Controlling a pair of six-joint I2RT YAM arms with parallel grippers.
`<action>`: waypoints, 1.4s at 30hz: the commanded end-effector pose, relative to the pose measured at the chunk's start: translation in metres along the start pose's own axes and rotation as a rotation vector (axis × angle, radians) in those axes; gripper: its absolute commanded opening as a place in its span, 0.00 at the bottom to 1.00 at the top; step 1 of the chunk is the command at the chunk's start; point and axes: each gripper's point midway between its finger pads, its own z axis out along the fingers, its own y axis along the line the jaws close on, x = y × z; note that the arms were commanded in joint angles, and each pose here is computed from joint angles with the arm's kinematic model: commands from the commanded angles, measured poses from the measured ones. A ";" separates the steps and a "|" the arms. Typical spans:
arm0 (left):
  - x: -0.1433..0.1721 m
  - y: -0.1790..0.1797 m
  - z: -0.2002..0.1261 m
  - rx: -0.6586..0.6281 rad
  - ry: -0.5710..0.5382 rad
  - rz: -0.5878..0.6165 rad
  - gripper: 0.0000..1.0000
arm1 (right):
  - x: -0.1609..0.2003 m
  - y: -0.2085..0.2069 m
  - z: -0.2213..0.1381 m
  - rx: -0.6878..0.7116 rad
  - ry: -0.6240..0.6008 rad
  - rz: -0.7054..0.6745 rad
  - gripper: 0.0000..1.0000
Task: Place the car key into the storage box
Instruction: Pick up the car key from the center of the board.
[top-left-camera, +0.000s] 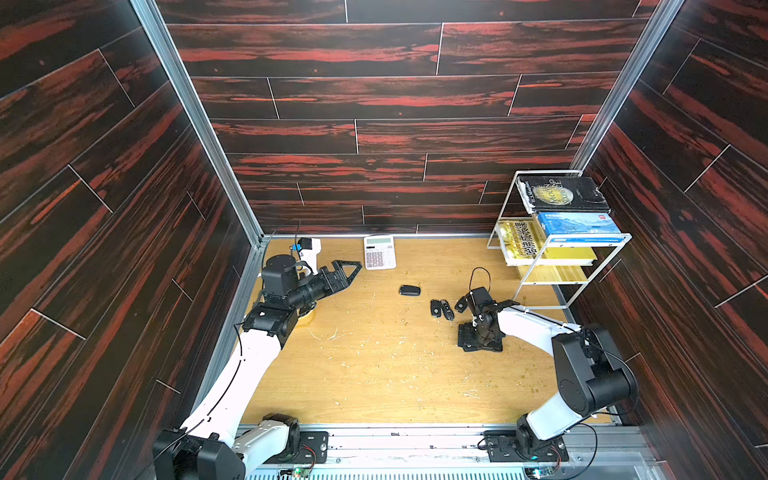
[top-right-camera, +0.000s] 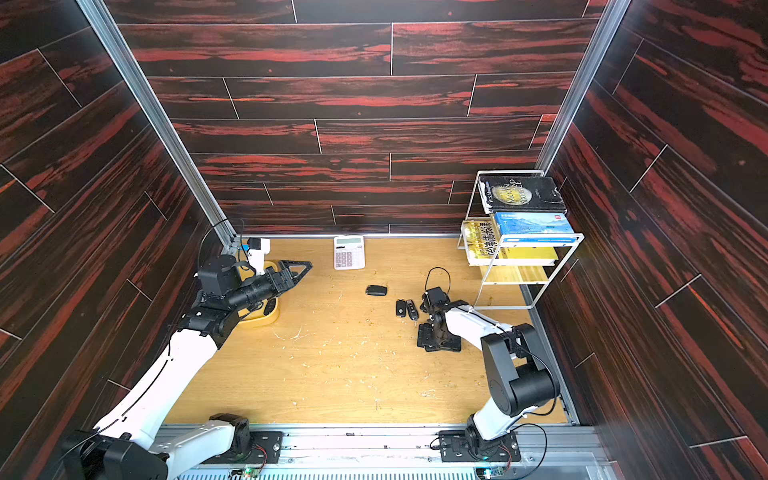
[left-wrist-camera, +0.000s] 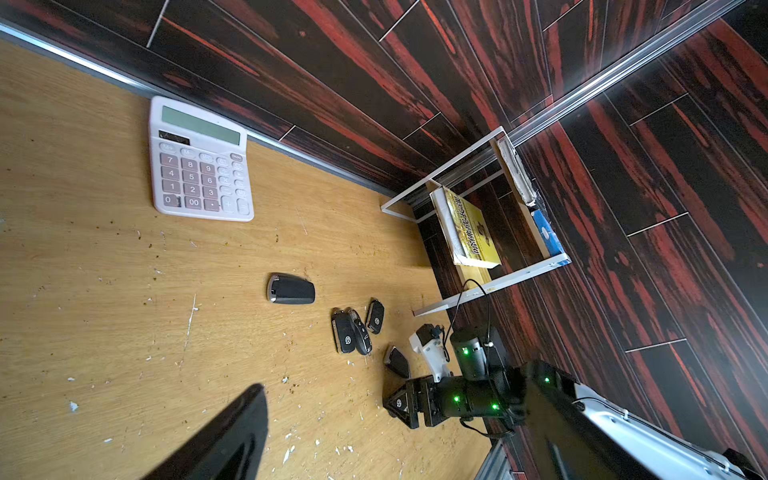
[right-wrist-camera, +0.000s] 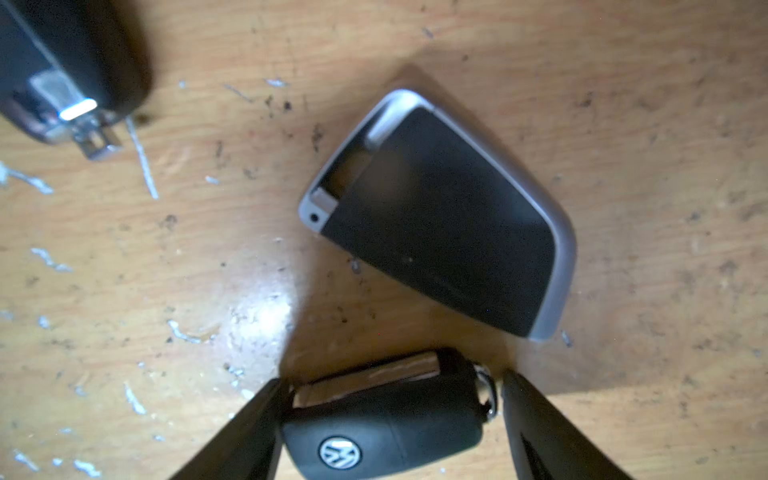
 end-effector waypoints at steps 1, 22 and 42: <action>-0.002 -0.004 -0.001 0.014 -0.016 0.019 1.00 | 0.038 0.010 0.026 -0.088 0.147 0.010 0.83; 0.004 -0.001 0.001 0.023 -0.003 0.017 1.00 | 0.056 0.030 0.025 -0.107 0.168 -0.017 0.76; 0.079 0.010 0.043 0.017 0.159 0.193 1.00 | 0.005 0.048 -0.046 -0.133 0.019 -0.056 0.75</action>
